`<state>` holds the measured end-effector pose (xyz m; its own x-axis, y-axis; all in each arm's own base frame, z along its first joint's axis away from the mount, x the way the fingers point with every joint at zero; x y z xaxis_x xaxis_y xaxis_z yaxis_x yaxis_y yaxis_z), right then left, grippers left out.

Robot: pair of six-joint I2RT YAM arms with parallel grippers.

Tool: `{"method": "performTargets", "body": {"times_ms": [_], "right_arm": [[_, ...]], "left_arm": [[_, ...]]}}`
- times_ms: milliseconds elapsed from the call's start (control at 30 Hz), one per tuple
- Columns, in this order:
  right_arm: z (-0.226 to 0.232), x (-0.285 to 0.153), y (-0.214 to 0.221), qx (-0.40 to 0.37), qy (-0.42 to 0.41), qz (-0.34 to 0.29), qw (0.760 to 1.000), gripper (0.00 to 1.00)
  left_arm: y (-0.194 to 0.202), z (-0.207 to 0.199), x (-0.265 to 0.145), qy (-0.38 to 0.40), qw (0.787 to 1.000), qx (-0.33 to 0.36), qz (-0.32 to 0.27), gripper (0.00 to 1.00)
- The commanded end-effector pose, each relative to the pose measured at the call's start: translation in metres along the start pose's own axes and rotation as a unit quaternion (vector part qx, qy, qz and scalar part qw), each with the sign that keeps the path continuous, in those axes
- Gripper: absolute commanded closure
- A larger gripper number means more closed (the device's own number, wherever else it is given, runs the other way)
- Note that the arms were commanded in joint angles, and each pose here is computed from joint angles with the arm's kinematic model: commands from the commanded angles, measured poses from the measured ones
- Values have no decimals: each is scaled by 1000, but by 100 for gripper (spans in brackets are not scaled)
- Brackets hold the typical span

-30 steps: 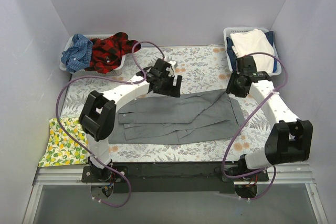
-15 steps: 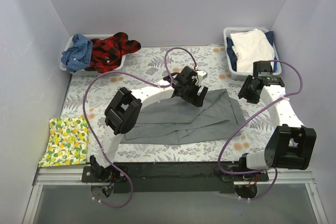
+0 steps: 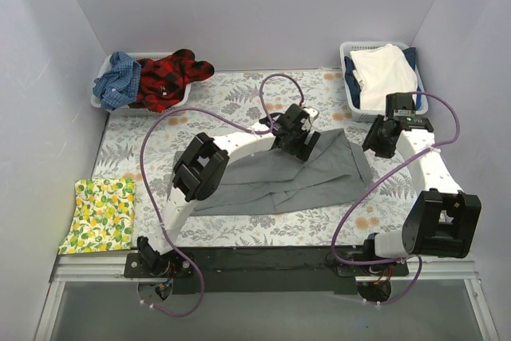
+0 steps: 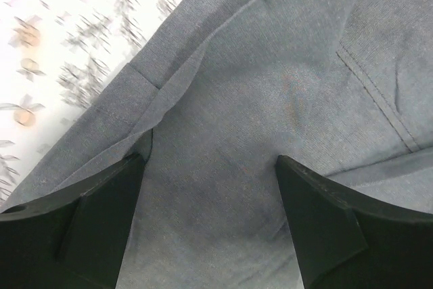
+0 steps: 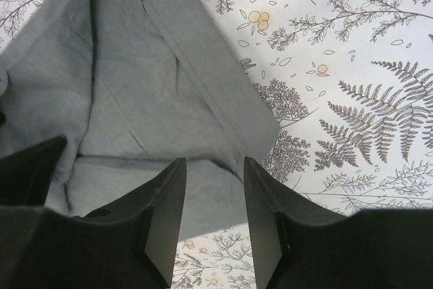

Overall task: Fold and stack the long sleeve shirts
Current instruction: Fold the shirt

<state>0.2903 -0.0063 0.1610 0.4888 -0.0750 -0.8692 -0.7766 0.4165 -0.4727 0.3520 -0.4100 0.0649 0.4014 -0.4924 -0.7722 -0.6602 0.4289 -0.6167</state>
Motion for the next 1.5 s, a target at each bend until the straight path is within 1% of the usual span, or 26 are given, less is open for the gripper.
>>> {"method": "performTargets", "body": {"times_ms": [0, 67, 100, 133, 200, 233, 300, 400, 500, 567, 633, 700, 733, 767, 833, 867, 933, 967, 1033, 1067, 1100, 1167, 1233, 1267, 1367, 1467], "right_arm": [[4, -5, -6, -5, -12, -1, 1000, 53], [5, -4, -8, -6, -14, 0, 1000, 53], [6, -3, -7, -6, -16, 3, 1000, 53], [6, -2, -7, -7, -17, 5, 1000, 53], [8, 0, -8, -10, -20, 9, 1000, 53], [9, 0, -8, -10, -23, 11, 1000, 53], [13, 3, -8, -17, -35, 20, 999, 53], [19, 8, -7, -30, -47, 33, 998, 53], [31, 9, -8, -58, -49, 31, 997, 53], [53, 6, -4, -100, -58, 26, 993, 52], [72, 2, -5, -134, -62, 14, 989, 52], [107, 2, 10, -193, -85, 18, 977, 52], [125, -2, 10, -219, -102, 11, 970, 52], [151, -6, 27, -262, -126, 16, 957, 52], [180, 4, 49, -319, -140, 38, 937, 52], [209, 3, 69, -375, -158, 42, 913, 53], [236, 3, 90, -425, -176, 44, 887, 53], [258, 1, 110, -457, -191, 47, 868, 53], [280, -1, 131, -476, -229, 59, 847, 53], [292, -1, 147, -490, -243, 65, 835, 53], [305, -5, 158, -497, -282, 72, 817, 53], [320, -6, 182, -522, -302, 81, 793, 53], [338, -12, 192, -539, -324, 76, 773, 53], [342, -9, 205, -551, -327, 85, 763, 53], [358, -10, 223, -555, -357, 104, 744, 52], [371, -11, 234, -565, -373, 108, 728, 53]], "left_arm": [[24, 65, 21, -129, 989, -57, 51, 20], [29, 89, 27, -166, 981, -76, 63, 21], [30, 113, 23, -194, 973, -101, 68, 21], [23, 124, 21, -204, 970, -117, 61, 21], [28, 161, 18, -240, 956, -151, 75, 21], [19, 171, 15, -246, 952, -167, 64, 21], [20, 200, 14, -263, 943, -193, 61, 21], [10, 225, 17, -250, 939, -229, 46, 20], [-20, 230, 11, -210, 946, -246, 7, 18], [-38, 226, 1, -178, 953, -246, -17, 17], [-73, 223, -28, -165, 953, -242, -70, 15], [-96, 222, -53, -148, 954, -235, -109, 13], [-115, 220, -80, -145, 952, -233, -138, 12], [-121, 225, -94, -144, 949, -235, -151, 11], [-129, 230, -120, -150, 942, -248, -168, 11], [-136, 237, -145, -156, 936, -254, -185, 11], [-130, 247, -164, -176, 927, -271, -189, 10], [-131, 254, -187, -188, 920, -279, -201, 9], [-119, 265, -197, -213, 911, -295, -194, 8], [-114, 273, -213, -227, 903, -308, -196, 7], [-111, 277, -218, -233, 900, -313, -196, 6], [-98, 290, -229, -262, 885, -334, -191, 5], [-96, 294, -248, -275, 878, -334, -206, 4], [-91, 300, -254, -285, 871, -343, -208, 4], [-90, 306, -275, -294, 860, -352, -224, 2], [-90, 309, -283, -294, 856, -358, -230, 2]]}}
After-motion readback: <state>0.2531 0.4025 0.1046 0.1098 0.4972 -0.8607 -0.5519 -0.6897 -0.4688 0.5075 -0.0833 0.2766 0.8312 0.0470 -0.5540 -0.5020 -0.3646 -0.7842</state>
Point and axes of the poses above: each gripper's point midway between its finger pads, its own x axis out along the fingers, its own z axis along the line the jaws close on, y = z × x, the point moved 4 cm from there along -x, back along the fingers
